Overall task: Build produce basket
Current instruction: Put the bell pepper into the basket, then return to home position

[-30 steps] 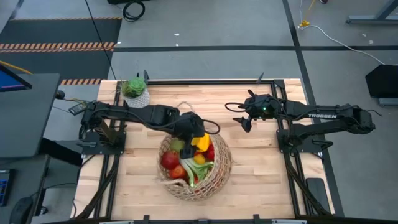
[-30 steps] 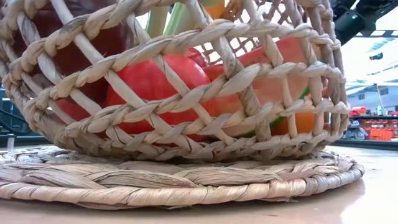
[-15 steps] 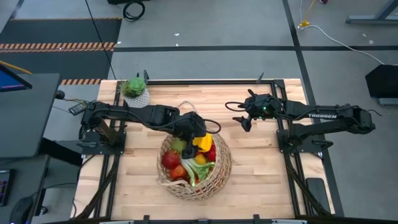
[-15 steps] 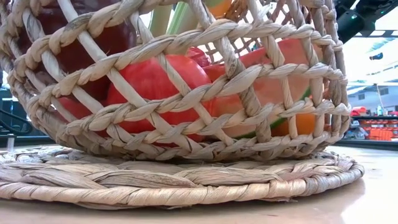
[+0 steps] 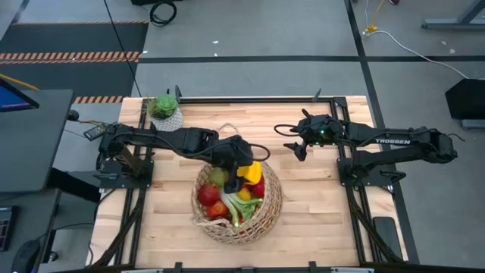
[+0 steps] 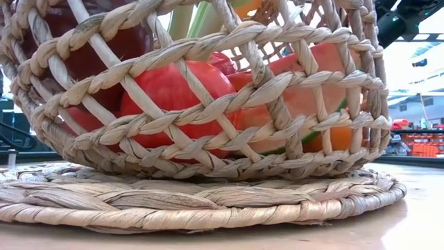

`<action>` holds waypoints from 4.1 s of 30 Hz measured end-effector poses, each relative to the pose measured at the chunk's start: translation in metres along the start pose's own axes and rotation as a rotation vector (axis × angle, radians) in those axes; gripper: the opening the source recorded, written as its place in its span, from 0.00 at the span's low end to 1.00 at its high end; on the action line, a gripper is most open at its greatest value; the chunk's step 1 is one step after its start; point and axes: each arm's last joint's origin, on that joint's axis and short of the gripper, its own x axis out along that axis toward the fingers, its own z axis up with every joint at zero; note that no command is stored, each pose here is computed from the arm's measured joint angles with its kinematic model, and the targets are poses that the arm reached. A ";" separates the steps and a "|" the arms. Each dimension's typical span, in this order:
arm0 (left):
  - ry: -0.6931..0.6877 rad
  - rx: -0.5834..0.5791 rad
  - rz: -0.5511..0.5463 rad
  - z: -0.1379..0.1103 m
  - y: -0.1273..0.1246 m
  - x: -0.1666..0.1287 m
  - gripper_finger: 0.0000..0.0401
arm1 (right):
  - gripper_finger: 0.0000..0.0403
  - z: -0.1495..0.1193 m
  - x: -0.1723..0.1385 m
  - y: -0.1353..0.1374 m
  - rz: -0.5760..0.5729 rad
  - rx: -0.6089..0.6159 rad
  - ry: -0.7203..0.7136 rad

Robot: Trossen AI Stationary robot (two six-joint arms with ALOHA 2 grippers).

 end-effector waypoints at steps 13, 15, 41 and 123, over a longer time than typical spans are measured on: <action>-0.041 0.020 -0.004 0.004 0.000 0.000 0.88 | 0.86 0.001 0.000 0.000 0.001 -0.003 -0.005; -0.041 0.019 -0.004 0.004 0.000 0.000 0.88 | 0.86 0.002 0.000 0.000 0.003 -0.002 -0.017; 0.038 -0.032 -0.030 -0.004 -0.009 -0.001 0.88 | 0.86 0.016 -0.001 0.003 0.027 0.010 -0.163; -0.678 -0.163 0.238 -0.189 0.051 -0.110 0.99 | 0.86 0.028 -0.006 0.005 0.082 0.036 -0.288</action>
